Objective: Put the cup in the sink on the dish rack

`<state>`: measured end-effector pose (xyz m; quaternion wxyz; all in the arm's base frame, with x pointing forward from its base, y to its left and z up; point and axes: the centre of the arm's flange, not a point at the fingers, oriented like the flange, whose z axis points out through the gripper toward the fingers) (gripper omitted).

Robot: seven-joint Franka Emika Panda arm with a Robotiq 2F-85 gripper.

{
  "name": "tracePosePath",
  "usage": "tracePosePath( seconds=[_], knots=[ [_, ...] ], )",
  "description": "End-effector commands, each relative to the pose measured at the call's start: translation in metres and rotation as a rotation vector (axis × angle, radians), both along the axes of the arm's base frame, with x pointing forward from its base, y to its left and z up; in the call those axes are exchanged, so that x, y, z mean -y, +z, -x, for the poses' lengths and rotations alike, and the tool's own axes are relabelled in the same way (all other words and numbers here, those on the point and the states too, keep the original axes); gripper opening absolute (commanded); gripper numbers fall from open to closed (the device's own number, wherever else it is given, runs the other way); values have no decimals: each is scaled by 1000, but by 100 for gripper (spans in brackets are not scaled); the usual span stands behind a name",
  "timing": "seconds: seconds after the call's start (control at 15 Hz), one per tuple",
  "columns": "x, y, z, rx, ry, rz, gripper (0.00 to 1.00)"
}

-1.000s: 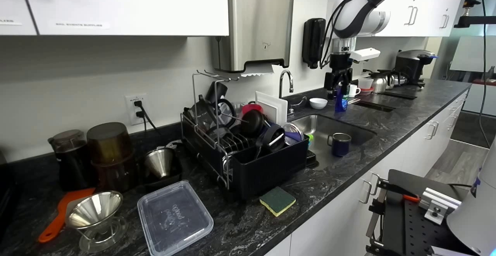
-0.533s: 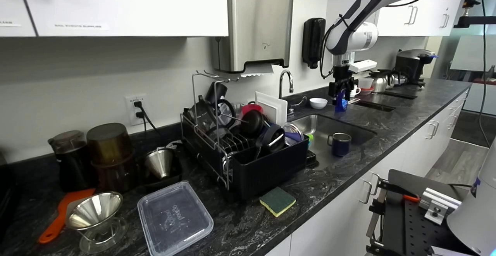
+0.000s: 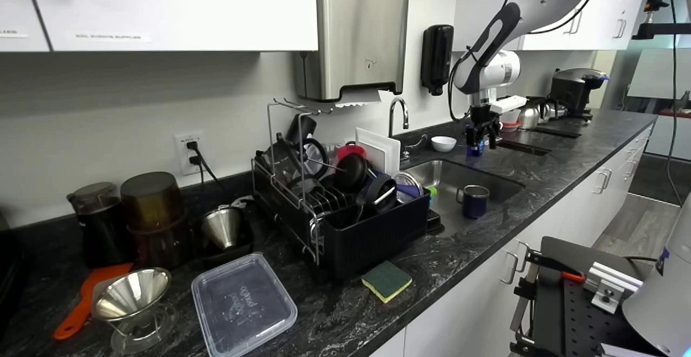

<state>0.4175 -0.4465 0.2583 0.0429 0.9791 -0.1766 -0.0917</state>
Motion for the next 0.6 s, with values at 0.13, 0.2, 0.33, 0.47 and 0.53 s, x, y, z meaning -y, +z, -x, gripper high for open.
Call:
tracePosePath(
  seconds=[0.13, 0.2, 0.33, 0.47, 0.53],
  knots=[
    [12, -16, 6, -24, -19, -5, 100],
    [11, -15, 5, -22, -18, -3, 100],
    [8, -9, 0, -12, -13, -1, 100],
    [9, -9, 1, -12, -16, -1, 100],
    [9, -10, 1, -12, -16, -1, 100]
  ],
)
